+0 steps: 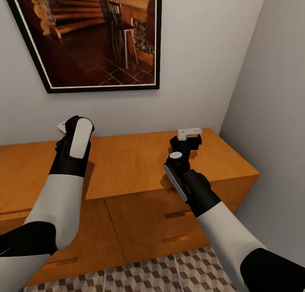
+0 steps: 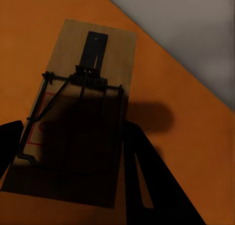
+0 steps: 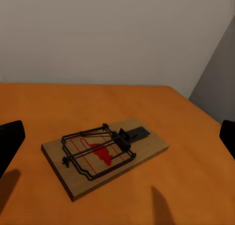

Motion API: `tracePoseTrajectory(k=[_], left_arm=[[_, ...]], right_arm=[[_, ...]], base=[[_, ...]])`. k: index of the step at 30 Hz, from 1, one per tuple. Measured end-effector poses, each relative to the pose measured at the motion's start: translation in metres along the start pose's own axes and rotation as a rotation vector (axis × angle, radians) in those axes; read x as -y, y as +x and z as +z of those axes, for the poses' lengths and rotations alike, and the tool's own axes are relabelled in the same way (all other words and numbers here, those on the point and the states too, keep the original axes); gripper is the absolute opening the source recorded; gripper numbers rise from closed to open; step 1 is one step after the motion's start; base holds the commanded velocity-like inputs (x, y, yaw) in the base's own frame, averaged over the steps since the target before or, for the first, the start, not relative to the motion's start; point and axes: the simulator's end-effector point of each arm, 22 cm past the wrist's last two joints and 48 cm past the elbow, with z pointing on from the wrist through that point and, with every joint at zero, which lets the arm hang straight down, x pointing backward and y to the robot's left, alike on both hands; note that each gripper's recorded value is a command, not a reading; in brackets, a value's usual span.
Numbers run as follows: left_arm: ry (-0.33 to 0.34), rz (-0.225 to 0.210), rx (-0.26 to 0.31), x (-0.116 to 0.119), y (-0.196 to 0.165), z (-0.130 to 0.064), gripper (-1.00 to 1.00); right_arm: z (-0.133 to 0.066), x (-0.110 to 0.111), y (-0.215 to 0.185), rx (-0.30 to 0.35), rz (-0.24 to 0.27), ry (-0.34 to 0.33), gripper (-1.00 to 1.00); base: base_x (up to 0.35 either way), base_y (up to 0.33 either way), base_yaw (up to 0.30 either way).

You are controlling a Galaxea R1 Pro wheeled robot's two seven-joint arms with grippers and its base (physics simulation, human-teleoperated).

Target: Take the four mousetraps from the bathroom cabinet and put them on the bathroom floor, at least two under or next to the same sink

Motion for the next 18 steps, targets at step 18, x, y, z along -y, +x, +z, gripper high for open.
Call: tracePoseTrajectory(k=[18], left_arm=[[0.119,-0.002,0.000,0.020,-0.011,-0.015,-1.00]], right_arm=[[-0.001,-0.002,0.000,0.001,-0.001,-0.004,1.00]], base=[[0.000,0.000,0.000]])
